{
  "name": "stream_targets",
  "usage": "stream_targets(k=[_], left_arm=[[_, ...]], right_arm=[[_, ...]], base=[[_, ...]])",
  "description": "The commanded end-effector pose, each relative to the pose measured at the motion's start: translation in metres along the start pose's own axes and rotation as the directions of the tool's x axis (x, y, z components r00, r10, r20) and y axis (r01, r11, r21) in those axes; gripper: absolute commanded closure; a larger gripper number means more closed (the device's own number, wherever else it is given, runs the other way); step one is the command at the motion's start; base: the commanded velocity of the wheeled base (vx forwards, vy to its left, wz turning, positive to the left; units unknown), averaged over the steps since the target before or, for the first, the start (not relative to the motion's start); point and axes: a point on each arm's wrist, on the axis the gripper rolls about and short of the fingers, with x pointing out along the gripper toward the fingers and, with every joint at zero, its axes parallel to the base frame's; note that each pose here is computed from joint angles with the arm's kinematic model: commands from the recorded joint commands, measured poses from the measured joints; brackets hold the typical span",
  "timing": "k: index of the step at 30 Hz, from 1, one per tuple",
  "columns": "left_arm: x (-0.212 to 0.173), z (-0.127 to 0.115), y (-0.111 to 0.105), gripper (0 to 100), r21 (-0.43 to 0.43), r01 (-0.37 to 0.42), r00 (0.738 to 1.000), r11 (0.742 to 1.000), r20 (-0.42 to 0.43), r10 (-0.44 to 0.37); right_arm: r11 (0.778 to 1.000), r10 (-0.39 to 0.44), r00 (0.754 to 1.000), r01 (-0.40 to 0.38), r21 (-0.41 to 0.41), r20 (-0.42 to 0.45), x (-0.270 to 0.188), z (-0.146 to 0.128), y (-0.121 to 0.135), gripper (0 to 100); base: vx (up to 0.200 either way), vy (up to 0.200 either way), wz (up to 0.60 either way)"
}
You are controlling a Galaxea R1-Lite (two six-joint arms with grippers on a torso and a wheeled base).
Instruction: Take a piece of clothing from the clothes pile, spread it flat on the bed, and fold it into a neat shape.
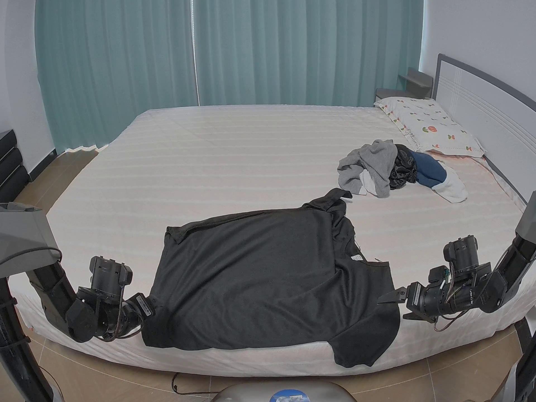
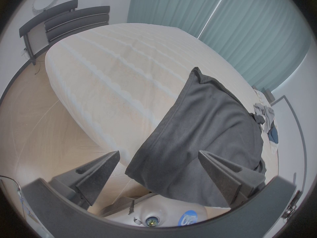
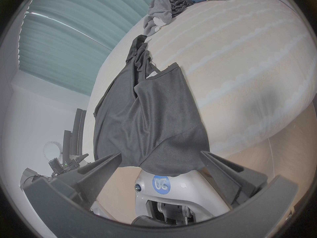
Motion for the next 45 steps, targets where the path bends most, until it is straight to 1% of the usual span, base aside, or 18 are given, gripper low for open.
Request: stream_targets(k=[1,9,18,21,25,36,43,45], left_arm=[[0.001,0.004,-0.004,0,-0.025,0.010,1.000,1.000,0.011,-0.009],[0.002,0.005,-0.002,0,-0.031,0.007,1.000,0.999,0.013,-0.007],[0.002,0.005,-0.003,0,-0.032,0.019,1.000,0.999,0.007,-0.019],[0.003,0.008,-0.006,0,-0.046,0.030,0.999,0.999,0.018,-0.029],[0.003,0.011,-0.009,0,-0.071,0.042,0.999,0.997,0.030,-0.040],[0.005,0.014,-0.014,0,-0.084,0.059,0.998,0.995,0.042,-0.056],[0.006,0.021,-0.022,0,-0.101,0.088,0.995,0.991,0.065,-0.082],[0.007,0.028,-0.030,0,-0.103,0.118,0.990,0.988,0.092,-0.109]], right_arm=[[1.000,0.011,1.000,-0.011,0.006,0.016,0.000,0.001,0.001,0],[1.000,0.020,0.999,-0.021,0.019,0.028,0.000,0.001,0.002,0],[1.000,0.023,0.999,-0.023,0.018,0.029,0.000,0.001,0.002,0],[1.000,0.023,0.999,-0.024,0.017,0.028,0.000,0.001,0.003,0],[1.000,0.022,0.999,-0.023,0.015,0.026,0.000,0.000,0.003,0],[1.000,0.024,0.999,-0.024,0.014,0.024,0.000,0.000,0.003,0],[1.000,0.024,0.999,-0.024,0.014,0.024,0.000,0.000,0.003,0],[1.000,0.023,0.999,-0.024,0.015,0.023,0.001,0.000,0.003,0]], base=[[0.000,0.200,0.00],[0.000,0.200,0.00],[0.000,0.000,0.00],[0.000,0.000,0.00],[0.200,0.000,0.00],[0.200,0.000,0.00],[0.000,0.000,0.00],[0.000,0.000,0.00]])
